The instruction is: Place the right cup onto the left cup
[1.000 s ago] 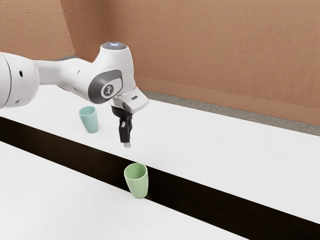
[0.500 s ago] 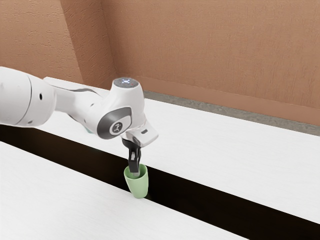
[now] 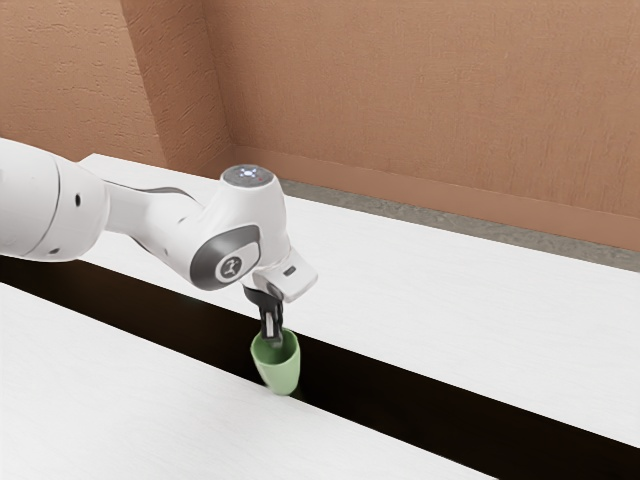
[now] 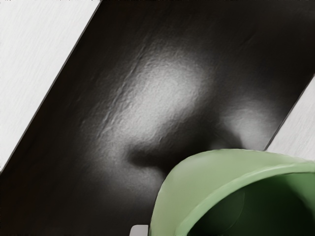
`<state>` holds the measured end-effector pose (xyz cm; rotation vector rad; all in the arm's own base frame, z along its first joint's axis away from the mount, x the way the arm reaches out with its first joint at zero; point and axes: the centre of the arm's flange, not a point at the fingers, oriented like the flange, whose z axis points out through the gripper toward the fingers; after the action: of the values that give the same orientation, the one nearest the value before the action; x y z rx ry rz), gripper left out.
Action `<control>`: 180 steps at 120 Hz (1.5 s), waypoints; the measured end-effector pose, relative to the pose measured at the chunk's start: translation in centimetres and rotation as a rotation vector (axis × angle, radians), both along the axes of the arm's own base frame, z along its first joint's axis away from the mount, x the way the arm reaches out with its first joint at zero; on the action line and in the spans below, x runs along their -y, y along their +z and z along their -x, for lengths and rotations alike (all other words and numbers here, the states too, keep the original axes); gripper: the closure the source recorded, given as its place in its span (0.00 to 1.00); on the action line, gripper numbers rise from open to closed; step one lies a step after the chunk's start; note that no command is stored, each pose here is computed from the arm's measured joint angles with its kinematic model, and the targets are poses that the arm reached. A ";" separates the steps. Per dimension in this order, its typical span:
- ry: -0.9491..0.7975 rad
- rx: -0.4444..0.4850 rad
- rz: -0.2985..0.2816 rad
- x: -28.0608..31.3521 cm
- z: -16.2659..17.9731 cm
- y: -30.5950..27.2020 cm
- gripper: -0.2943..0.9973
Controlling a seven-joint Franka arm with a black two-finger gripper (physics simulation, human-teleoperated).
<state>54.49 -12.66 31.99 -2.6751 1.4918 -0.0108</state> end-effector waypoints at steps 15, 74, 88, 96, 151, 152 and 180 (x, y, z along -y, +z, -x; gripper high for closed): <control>0.015 0.013 0.005 0.0 0.1 0.6 0.82; 0.267 0.115 0.022 -12.3 -0.3 9.7 0.83; 0.357 0.121 0.008 -17.2 -0.8 10.9 0.84; 0.406 0.128 -0.005 -20.1 -1.7 11.9 0.84; 0.572 0.107 -0.022 -33.1 -8.8 15.9 0.84; 0.575 0.106 -0.021 -33.4 -8.8 16.0 0.84; 0.574 0.087 -0.039 -39.0 -10.1 17.1 0.84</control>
<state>64.59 26.31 49.04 -2.9159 0.6519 -0.0611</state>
